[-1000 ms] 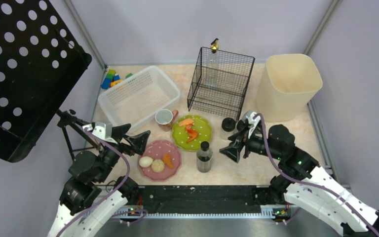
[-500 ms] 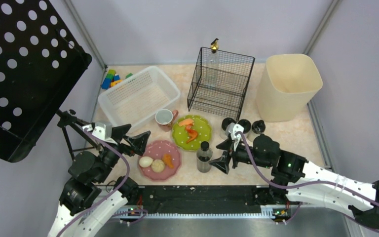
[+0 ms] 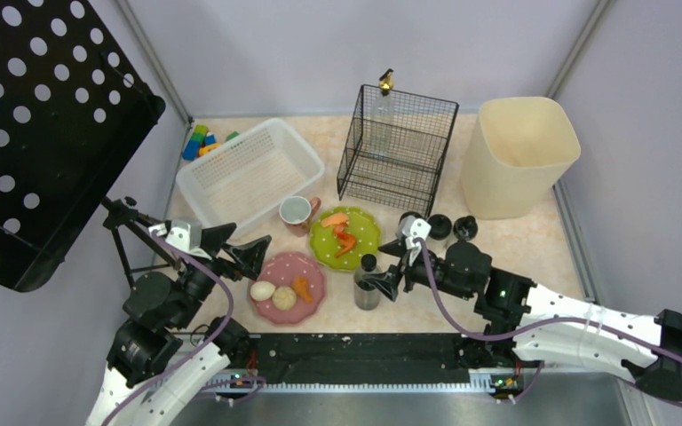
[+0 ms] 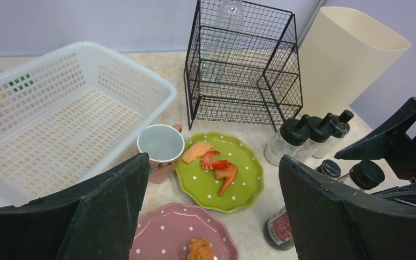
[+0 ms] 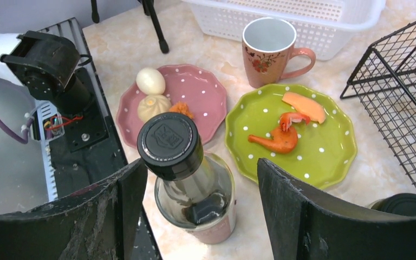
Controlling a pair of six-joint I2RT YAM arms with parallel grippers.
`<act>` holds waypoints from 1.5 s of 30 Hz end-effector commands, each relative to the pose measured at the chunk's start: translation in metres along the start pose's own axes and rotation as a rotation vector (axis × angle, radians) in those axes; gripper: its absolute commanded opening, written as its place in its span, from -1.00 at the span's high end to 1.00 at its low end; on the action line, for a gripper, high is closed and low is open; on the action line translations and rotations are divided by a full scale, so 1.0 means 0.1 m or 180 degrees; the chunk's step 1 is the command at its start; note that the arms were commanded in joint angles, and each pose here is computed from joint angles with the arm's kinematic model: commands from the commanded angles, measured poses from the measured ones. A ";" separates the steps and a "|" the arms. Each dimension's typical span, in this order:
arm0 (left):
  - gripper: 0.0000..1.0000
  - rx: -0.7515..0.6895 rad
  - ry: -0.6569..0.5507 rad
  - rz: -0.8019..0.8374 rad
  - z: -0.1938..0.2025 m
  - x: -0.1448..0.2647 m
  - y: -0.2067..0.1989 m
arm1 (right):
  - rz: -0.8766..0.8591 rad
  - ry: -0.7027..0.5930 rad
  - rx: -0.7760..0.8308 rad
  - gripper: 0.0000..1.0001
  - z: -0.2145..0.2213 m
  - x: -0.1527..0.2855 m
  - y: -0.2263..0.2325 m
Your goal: Clear the kitchen counter
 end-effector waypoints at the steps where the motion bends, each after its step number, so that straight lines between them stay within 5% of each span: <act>1: -0.87 0.0001 -0.0120 0.0067 -0.09 0.01 -0.04 | -0.0015 -0.0280 0.0075 -0.45 -0.19 -0.08 0.03; 33: -0.87 -0.0015 -0.0067 0.0039 -0.06 -0.03 -0.03 | -0.0015 -0.0650 -0.0124 -0.04 -0.06 -0.21 0.08; 41: -0.87 -0.0014 -0.0076 0.0039 -0.06 -0.03 -0.03 | -0.0025 -0.0730 -0.0150 0.22 -0.04 -0.25 0.10; 45: -0.87 -0.0015 -0.0068 0.0032 -0.05 -0.03 -0.03 | -0.0026 -0.0780 -0.0160 0.58 -0.06 -0.27 0.10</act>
Point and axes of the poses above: each gripper's point midway between its finger pads, its own x axis back along the fingers, its own y axis along the line the jaws close on, z = x × y, the point moved 1 cm from there along x, back along the fingers, and after that the axes turned 11 degrees about x, right-handed, at the moved point
